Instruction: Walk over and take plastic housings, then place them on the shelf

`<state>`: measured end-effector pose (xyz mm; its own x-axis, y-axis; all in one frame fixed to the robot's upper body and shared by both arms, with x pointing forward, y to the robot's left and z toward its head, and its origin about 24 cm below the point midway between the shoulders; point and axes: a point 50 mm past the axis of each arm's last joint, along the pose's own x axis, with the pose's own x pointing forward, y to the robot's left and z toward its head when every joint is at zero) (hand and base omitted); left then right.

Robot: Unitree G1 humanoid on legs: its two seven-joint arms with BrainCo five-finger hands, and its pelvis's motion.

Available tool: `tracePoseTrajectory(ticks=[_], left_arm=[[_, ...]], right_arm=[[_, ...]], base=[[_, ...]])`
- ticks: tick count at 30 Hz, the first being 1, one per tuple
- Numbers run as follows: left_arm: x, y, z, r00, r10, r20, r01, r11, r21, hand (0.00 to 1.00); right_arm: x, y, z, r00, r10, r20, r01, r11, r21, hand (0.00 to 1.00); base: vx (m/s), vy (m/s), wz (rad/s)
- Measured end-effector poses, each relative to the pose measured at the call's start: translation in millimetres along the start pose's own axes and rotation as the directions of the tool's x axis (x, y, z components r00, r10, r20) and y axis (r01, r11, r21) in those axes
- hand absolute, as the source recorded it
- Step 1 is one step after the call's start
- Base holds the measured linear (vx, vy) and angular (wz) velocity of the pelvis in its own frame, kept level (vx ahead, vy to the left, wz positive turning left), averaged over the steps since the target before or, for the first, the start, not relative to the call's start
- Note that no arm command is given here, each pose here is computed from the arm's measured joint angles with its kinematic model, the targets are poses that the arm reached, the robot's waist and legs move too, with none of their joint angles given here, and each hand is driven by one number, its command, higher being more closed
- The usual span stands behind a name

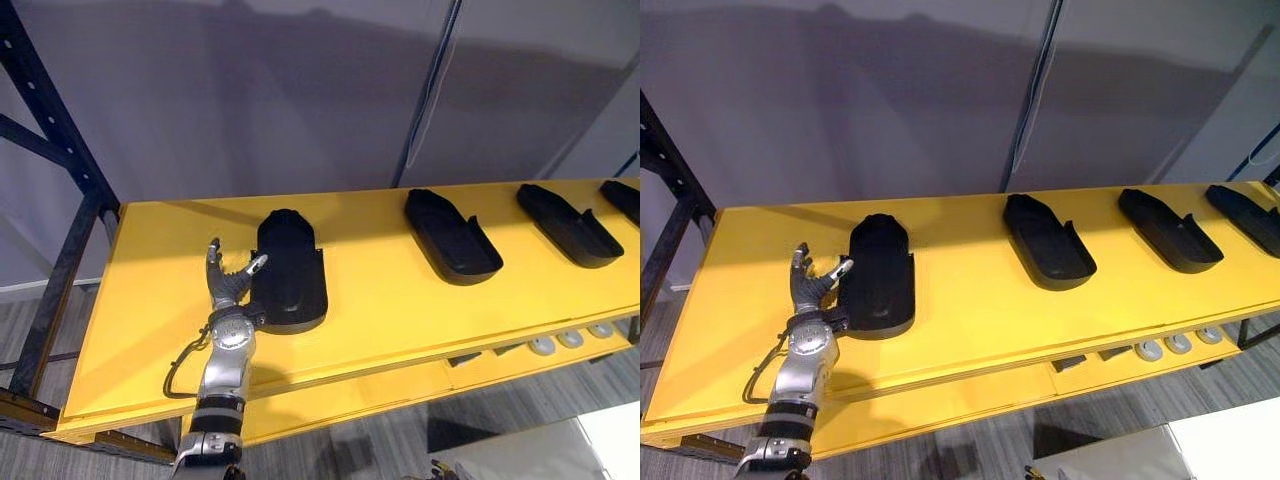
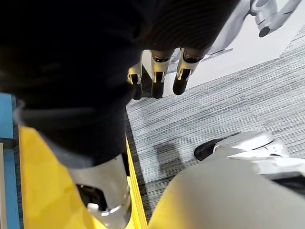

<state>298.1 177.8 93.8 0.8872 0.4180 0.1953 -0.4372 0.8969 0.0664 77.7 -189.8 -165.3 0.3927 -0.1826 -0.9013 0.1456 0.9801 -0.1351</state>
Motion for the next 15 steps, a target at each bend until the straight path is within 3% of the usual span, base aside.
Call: tracePoseTrajectory(ticks=[4,7,8,15], left_arm=[[-16.4,-5.0,45.5,0.974,-0.039,0.224,0.059,0.995,-0.082,0.00],[-40.8,-7.6,57.3,0.947,-0.108,0.302,0.142,0.985,-0.094,0.00],[-46.7,-9.3,57.9,0.942,-0.132,0.310,0.166,0.983,-0.084,1.00],[-112.3,-25.7,37.4,0.889,-0.389,0.243,0.414,0.908,-0.060,1.00]], right_arm=[[-1.3,-2.7,-5.2,1.000,-0.006,-0.009,0.006,1.000,-0.001,0.00],[-3.1,-5.9,-9.6,1.000,-0.014,-0.010,0.014,1.000,0.002,0.00],[-3.2,-6.4,-10.2,1.000,-0.015,-0.011,0.015,1.000,0.001,0.00],[-5.2,-10.7,-14.4,1.000,-0.015,0.005,0.015,0.999,-0.039,0.00]], base=[[-0.06,0.013,0.01],[-0.09,0.031,0.07],[-0.08,0.031,0.10],[-0.07,-0.007,-0.02]])
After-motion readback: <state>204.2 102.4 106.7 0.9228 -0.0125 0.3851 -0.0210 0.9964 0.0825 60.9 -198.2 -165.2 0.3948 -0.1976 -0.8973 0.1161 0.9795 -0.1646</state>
